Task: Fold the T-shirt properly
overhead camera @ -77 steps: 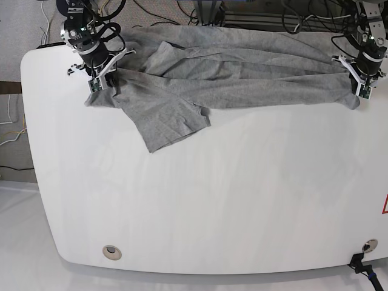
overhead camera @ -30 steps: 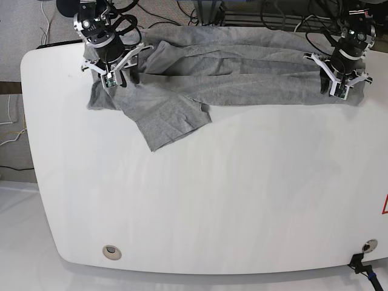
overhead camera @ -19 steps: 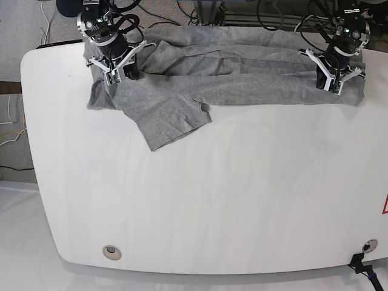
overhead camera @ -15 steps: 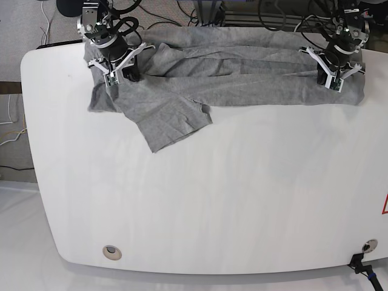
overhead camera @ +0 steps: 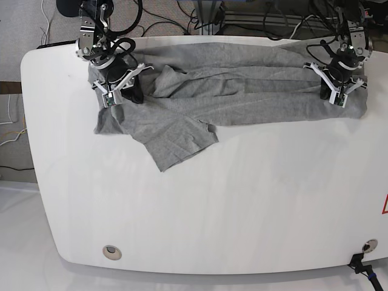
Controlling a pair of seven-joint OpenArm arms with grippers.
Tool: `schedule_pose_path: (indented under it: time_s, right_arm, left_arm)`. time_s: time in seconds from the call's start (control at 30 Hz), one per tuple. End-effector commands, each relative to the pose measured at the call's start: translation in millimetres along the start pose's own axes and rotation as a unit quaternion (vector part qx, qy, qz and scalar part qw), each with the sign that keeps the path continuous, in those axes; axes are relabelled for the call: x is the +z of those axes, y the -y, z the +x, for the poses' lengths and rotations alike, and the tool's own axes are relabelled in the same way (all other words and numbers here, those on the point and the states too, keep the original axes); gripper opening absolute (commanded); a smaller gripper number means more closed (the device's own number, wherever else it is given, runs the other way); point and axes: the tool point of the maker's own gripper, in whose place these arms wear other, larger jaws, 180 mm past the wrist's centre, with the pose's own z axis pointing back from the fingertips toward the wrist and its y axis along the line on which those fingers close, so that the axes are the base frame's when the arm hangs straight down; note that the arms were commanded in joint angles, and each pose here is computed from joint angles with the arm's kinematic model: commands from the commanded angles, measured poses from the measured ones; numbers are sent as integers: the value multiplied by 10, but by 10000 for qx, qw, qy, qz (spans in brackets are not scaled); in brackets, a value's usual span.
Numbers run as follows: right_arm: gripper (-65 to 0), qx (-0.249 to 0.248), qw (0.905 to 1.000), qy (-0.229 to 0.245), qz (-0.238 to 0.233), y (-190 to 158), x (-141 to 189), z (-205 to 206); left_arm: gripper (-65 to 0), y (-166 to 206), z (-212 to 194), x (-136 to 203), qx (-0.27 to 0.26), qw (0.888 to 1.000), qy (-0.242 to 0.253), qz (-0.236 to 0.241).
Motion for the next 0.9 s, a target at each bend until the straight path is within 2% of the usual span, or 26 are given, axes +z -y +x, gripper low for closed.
schedule_pose_path:
  time_s: [0.0, 0.13, 0.23, 0.37, 0.6, 0.87]
  right_arm:
    - [-650, 250, 9956, -838, -342, 217, 29, -329]
    - [-650, 214, 9959, -798, -370, 286, -81, -253]
    - [-650, 169, 9960, -789, -387, 334, -157, -220]
    - [-650, 79, 9974, -594, -407, 386, -253, -183]
    - [-650, -7, 9974, -605, -389, 379, -286, -228]
    - [-650, 603, 9975, 68, -373, 221, -87, 489]
  left_arm:
    - [-650, -54, 72, -59, -95, 9999, -20, 32]
    - [-650, -102, 191, -154, -57, 9999, 77, 69]
    - [-650, -130, 219, -249, -264, 9996, -11, 87]
    - [-650, -127, 322, -333, -252, 9996, 70, 60]
    - [-650, -187, 482, -443, -252, 9995, 172, 71]
    - [-650, -195, 712, -226, -576, 9969, 506, 160]
